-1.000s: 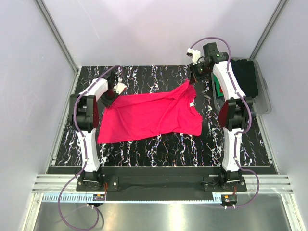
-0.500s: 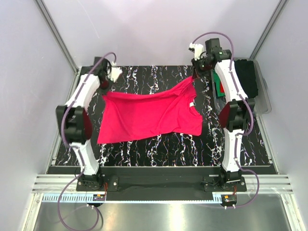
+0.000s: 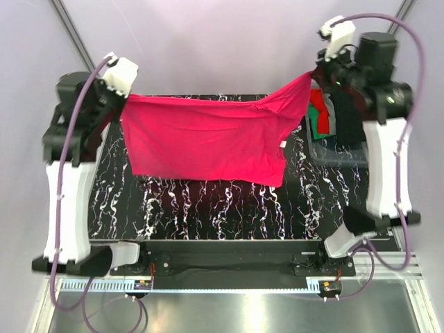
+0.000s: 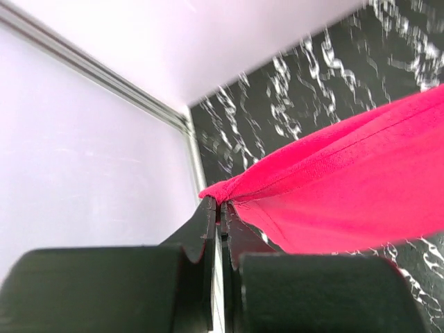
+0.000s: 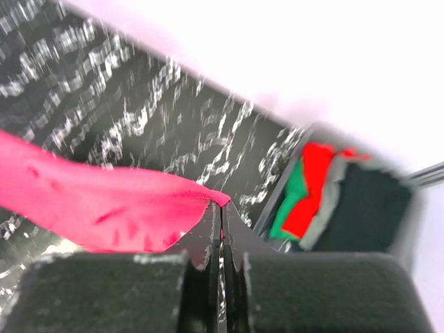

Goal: Fold and stack the t-shirts
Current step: Flatten the tshirt out, then fold the tshirt

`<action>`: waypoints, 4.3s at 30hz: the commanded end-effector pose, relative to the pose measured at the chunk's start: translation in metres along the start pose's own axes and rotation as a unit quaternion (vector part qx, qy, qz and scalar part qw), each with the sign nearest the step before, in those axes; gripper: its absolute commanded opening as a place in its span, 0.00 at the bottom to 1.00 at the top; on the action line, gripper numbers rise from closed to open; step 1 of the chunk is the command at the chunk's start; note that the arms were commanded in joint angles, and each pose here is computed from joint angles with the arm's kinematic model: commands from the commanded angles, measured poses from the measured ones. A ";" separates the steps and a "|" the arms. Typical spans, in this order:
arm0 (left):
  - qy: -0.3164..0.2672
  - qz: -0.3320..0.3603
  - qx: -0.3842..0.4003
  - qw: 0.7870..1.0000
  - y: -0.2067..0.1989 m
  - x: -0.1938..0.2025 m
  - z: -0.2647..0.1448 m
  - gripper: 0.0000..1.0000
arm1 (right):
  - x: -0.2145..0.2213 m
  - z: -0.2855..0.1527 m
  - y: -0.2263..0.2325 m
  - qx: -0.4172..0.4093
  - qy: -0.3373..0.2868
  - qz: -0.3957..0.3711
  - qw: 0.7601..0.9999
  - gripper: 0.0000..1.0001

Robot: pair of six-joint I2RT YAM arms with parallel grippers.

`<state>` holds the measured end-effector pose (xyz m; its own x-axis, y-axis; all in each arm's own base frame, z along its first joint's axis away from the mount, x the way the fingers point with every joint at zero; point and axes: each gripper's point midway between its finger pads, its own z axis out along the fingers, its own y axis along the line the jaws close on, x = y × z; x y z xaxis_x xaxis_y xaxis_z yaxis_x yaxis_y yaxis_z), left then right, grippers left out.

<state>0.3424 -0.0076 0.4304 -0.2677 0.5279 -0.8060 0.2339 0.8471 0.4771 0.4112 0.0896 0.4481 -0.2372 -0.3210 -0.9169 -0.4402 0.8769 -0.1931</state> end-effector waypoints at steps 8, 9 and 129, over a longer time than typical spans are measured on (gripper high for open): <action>-0.168 0.023 -0.085 0.982 0.032 -0.054 -0.144 0.00 | -0.084 -0.175 0.030 0.026 -0.197 -0.003 0.980 0.00; -0.178 0.025 -0.092 0.979 0.034 -0.056 -0.155 0.00 | -0.087 -0.187 0.032 0.025 -0.208 -0.004 0.978 0.00; 0.251 0.096 0.108 0.957 -0.075 0.203 0.263 0.00 | 0.189 0.240 -0.023 0.017 0.148 -0.041 0.988 0.00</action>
<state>0.5223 0.0249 0.1081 -0.6259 0.6920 -0.3596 0.5170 0.7134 0.4731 0.5990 0.0923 0.1456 -0.4976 -0.5015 -0.7077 -0.4519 0.8463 -0.2821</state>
